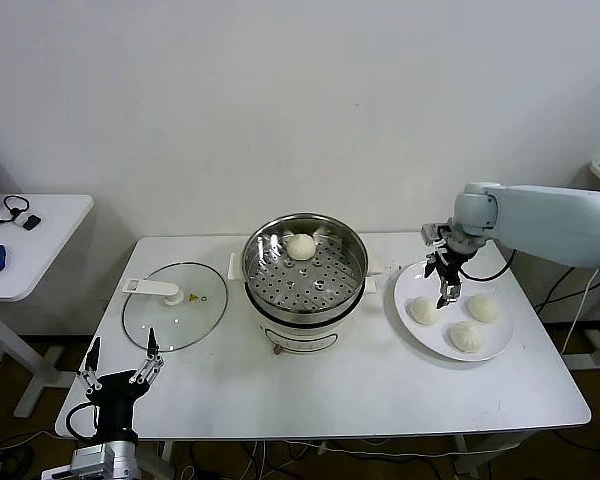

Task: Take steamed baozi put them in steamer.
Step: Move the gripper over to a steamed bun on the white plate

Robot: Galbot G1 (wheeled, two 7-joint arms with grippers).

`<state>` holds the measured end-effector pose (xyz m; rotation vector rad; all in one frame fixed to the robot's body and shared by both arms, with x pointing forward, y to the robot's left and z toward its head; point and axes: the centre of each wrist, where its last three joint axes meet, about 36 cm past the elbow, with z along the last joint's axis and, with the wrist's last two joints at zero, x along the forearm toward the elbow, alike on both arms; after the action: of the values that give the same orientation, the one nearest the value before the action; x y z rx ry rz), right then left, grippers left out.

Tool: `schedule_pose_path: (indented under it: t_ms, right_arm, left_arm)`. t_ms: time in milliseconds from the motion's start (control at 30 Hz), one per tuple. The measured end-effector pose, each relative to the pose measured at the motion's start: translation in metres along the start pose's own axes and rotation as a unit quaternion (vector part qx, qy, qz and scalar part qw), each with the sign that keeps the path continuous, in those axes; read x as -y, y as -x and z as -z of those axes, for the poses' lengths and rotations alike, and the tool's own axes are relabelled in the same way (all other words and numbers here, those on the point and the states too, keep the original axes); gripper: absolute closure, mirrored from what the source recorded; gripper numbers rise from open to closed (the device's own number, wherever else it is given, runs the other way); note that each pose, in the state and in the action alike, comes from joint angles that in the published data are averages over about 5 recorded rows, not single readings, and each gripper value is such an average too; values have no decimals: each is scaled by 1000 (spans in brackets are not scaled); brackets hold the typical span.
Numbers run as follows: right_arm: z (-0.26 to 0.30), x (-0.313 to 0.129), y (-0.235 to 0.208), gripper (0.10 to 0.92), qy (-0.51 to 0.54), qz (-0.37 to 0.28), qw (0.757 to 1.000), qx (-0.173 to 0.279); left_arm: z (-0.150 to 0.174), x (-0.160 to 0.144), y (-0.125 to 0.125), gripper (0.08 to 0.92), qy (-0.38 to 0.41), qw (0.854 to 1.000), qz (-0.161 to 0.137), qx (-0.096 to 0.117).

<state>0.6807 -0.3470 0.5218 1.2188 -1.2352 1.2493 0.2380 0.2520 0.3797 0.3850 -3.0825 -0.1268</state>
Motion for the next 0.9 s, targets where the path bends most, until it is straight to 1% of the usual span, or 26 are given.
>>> schedule_pose_path:
  t_ms: [400, 900]
  right_arm:
    - [-4, 0, 37, 200, 11, 9, 1000, -4]
    - [2, 6, 56, 200, 3, 5, 1000, -4]
  left_arm:
    - [1, -1, -1, 177, 2, 1000, 3, 1]
    - [0, -3, -1, 177, 5, 1000, 5, 3]
